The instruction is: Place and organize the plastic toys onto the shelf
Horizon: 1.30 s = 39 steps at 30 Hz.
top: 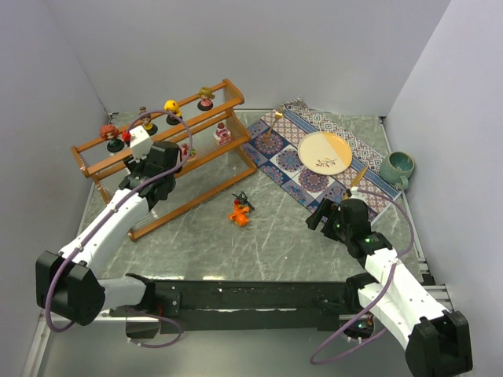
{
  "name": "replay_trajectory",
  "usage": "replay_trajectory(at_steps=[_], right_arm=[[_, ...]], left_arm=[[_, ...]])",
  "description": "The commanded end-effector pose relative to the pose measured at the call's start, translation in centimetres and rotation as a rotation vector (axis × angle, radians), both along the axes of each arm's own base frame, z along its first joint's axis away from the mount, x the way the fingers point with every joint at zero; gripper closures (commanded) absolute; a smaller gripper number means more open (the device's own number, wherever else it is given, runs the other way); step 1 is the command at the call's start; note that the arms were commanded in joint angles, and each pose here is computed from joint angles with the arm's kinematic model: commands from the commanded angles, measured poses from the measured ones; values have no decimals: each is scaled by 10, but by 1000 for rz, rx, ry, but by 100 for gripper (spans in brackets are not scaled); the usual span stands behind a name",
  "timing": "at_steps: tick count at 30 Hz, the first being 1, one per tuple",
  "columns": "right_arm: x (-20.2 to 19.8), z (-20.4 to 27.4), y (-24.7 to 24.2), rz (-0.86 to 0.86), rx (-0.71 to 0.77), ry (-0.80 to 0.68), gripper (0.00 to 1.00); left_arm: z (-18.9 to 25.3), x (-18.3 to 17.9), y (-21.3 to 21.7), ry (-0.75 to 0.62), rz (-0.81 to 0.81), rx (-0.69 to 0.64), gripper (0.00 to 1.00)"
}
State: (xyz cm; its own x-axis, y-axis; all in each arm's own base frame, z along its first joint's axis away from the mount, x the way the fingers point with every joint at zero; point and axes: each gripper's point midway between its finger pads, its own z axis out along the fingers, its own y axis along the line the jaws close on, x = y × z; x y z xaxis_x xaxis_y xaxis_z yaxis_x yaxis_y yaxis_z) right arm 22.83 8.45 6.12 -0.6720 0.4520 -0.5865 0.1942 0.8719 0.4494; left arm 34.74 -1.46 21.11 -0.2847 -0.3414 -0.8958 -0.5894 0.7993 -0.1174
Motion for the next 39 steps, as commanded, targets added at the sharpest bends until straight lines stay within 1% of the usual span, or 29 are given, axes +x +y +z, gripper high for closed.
replay_trajectory(at_steps=[1, 9, 12, 20, 24, 32, 39], right_arm=[[7, 7, 3, 14, 1, -47, 0], [7, 8, 3, 16, 2, -48, 0], [7, 7, 3, 15, 2, -45, 1], [7, 7, 3, 19, 2, -43, 0], [7, 6, 3, 20, 2, -44, 1], [8, 6, 4, 21, 2, -40, 1], [8, 6, 4, 22, 6, -42, 1]], left_arm=[[3, 6, 0, -26, -8, -7, 49], [-4, 8, 0, -7, -17, -14, 45], [-5, 8, 1, -6, -18, -13, 42], [-9, 9, 1, 2, -20, -18, 38], [-7, 8, 1, -2, -20, -17, 34], [-6, 9, 2, -2, -14, -15, 32], [0, 5, 2, -22, -18, -26, 24]])
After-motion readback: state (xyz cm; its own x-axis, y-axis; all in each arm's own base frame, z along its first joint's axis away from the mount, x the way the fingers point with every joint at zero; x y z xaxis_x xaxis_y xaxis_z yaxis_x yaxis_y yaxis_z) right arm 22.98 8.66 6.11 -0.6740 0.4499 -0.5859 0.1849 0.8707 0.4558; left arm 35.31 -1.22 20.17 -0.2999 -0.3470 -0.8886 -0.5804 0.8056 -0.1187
